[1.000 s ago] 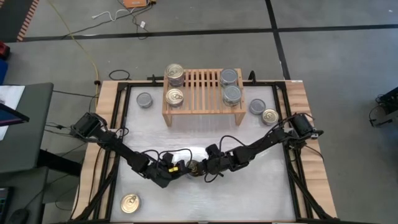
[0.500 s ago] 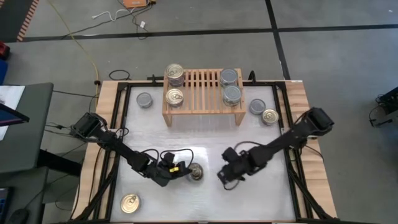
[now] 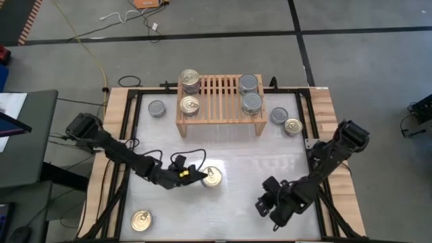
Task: Stack canned seafood by type on shelf
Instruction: Stack the blue-pink tuna can on top of the other blue tuna-pink can on the shelf
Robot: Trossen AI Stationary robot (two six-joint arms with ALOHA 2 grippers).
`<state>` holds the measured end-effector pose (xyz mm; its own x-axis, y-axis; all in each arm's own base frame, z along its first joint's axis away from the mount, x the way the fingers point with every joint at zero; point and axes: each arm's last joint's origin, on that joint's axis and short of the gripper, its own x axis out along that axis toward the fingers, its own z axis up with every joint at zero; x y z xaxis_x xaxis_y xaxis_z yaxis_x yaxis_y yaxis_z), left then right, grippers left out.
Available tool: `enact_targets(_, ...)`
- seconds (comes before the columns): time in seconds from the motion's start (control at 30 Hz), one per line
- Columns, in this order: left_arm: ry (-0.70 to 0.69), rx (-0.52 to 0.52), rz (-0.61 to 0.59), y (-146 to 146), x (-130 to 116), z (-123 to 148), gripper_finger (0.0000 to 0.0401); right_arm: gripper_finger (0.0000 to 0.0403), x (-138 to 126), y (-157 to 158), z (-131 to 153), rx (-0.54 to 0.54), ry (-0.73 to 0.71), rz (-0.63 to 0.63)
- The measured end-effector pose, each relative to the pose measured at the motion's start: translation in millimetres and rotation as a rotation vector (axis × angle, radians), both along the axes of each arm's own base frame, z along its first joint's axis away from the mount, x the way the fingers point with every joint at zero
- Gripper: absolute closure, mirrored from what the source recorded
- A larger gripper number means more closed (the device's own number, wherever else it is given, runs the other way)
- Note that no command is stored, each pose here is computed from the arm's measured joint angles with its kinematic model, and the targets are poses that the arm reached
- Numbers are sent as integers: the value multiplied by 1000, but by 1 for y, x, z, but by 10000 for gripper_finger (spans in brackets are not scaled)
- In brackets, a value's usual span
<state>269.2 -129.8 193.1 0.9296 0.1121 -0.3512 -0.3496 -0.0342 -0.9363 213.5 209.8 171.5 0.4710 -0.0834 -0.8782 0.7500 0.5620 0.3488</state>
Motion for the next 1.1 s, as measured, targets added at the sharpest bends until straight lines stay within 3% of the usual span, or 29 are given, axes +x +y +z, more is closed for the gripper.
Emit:
enact_targets(0.27,-217,78,18,23,-10,57,193,239,-3,3,0,-10,-37,-19)
enact_targets(0.57,-298,228,84,83,-50,114,193,240,17,-13,2,-18,-59,-40)
enact_targets(0.83,-203,270,152,152,-92,126,193,240,50,-41,6,-3,-135,-93)
enact_targets(1.1,-153,271,109,213,-105,119,193,240,82,-77,12,-2,-225,-146)
